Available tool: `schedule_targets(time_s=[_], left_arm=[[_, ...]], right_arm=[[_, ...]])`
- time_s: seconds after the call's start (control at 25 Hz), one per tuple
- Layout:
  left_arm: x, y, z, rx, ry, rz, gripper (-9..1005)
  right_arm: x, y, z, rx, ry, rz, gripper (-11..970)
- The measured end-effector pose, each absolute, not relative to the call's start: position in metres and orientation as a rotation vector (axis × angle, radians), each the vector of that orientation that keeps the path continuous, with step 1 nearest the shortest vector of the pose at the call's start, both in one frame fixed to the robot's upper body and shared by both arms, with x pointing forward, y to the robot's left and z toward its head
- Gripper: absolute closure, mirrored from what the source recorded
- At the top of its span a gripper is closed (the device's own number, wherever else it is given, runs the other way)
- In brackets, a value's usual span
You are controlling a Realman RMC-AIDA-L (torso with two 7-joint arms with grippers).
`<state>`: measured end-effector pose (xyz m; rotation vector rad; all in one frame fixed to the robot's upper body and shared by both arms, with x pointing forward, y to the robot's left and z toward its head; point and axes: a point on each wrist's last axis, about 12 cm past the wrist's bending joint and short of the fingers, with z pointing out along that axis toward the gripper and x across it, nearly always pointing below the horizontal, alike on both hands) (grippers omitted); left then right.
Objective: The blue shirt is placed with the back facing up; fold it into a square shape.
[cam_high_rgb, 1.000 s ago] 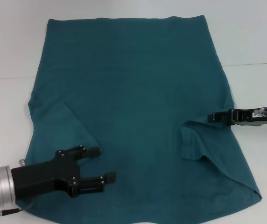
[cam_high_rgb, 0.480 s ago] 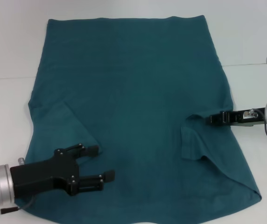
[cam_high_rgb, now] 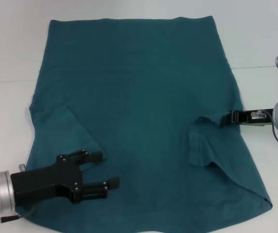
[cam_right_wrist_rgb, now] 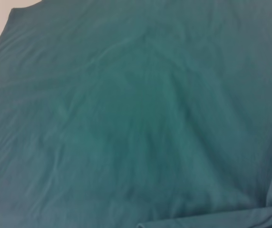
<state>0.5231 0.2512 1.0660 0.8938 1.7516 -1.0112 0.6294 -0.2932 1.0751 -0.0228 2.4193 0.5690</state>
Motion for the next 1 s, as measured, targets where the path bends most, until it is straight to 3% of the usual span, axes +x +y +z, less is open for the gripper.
schedule_targets(time_s=[0.24,1.0], left_arm=[[0.524,0.251,1.067,0.897,1.749,-1.012,91],[0.526,0.252,1.069,0.899,1.748,-1.000,90]], right_arm=[[0.633,-0.286,1.072,-0.012,2.391,0.530,960],[0.647,-0.273,1.069,-0.050,2.265,0.392,954]])
